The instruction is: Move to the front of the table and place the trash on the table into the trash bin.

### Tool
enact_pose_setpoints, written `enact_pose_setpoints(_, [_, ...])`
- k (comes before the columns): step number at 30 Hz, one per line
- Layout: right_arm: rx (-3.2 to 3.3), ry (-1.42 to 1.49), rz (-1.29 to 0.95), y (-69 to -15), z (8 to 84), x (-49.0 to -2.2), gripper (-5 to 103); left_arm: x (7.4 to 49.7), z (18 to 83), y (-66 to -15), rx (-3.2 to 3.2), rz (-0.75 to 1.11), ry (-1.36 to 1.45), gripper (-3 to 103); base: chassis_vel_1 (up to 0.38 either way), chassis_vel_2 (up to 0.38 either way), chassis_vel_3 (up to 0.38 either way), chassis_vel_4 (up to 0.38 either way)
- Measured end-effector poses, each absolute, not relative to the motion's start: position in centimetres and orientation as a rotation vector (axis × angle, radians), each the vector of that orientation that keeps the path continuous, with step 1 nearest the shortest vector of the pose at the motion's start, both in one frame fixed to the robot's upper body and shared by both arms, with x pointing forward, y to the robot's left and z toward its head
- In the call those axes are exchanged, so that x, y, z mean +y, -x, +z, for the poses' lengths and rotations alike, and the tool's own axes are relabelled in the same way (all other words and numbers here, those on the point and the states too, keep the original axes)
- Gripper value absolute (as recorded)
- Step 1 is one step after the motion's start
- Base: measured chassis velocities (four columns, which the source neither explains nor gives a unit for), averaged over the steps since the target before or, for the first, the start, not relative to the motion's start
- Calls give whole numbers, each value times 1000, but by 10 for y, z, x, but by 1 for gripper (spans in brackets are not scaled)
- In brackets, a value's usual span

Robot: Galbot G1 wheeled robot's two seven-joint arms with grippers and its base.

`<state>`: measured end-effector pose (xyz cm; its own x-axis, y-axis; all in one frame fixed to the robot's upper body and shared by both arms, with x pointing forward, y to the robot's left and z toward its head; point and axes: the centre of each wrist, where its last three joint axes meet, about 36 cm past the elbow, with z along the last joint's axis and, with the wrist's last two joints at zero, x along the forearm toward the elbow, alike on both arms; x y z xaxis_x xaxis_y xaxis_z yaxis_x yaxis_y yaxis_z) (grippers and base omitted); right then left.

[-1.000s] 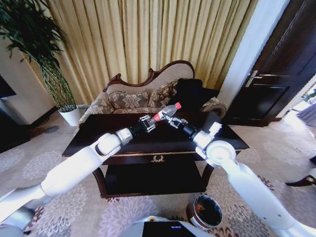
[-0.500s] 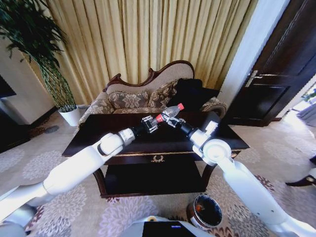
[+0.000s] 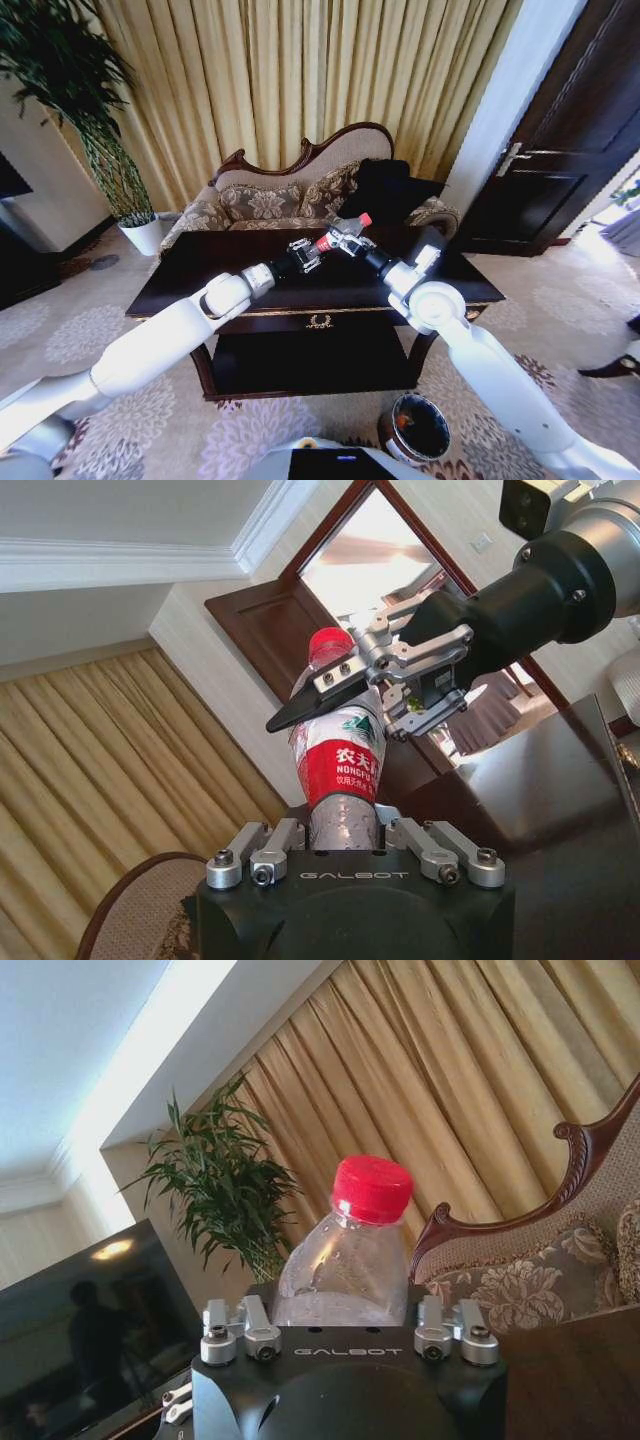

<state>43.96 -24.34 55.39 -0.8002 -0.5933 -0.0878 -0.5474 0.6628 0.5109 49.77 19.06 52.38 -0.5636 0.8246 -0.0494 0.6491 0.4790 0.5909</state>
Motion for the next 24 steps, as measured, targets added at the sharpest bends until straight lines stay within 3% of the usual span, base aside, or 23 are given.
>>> enact_pose_setpoints(7, [-2784,-966,-813,-440,554,-244,44,191,525,-497,2403,754,-1234,26,0,0,0,0])
enact_pose_setpoints(12, [-2777,-963,-816,-438,552,-245,37,189,523,-491,2425,745,-1229,45,0,0,0,0])
enact_pose_setpoints(14, [-2777,-963,-817,-438,552,-245,37,189,522,-491,2431,738,-1230,45,0,0,0,0])
enact_pose_setpoints(15, [-2775,-964,-821,-437,551,-246,35,190,522,-489,2444,722,-1232,56,0,0,0,0])
enact_pose_setpoints(17, [-2774,-962,-823,-436,551,-246,35,190,522,-488,2451,715,-1234,56,0,0,0,0])
enact_pose_setpoints(18, [-2775,-957,-826,-436,550,-247,33,191,524,-485,2468,701,-1234,67,0,0,0,0])
enact_pose_setpoints(20, [-2776,-954,-828,-436,550,-247,33,191,524,-485,2474,696,-1232,67,0,0,0,0])
enact_pose_setpoints(21, [-2778,-946,-834,-436,549,-248,32,191,525,-484,2489,687,-1225,78,0,0,0,0])
enact_pose_setpoints(23, [-2779,-942,-836,-436,548,-249,32,192,526,-483,2493,685,-1222,78,0,0,0,0])
enact_pose_setpoints(24, [-2782,-934,-838,-436,548,-250,32,192,526,-482,2501,681,-1219,83,0,0,0,0])
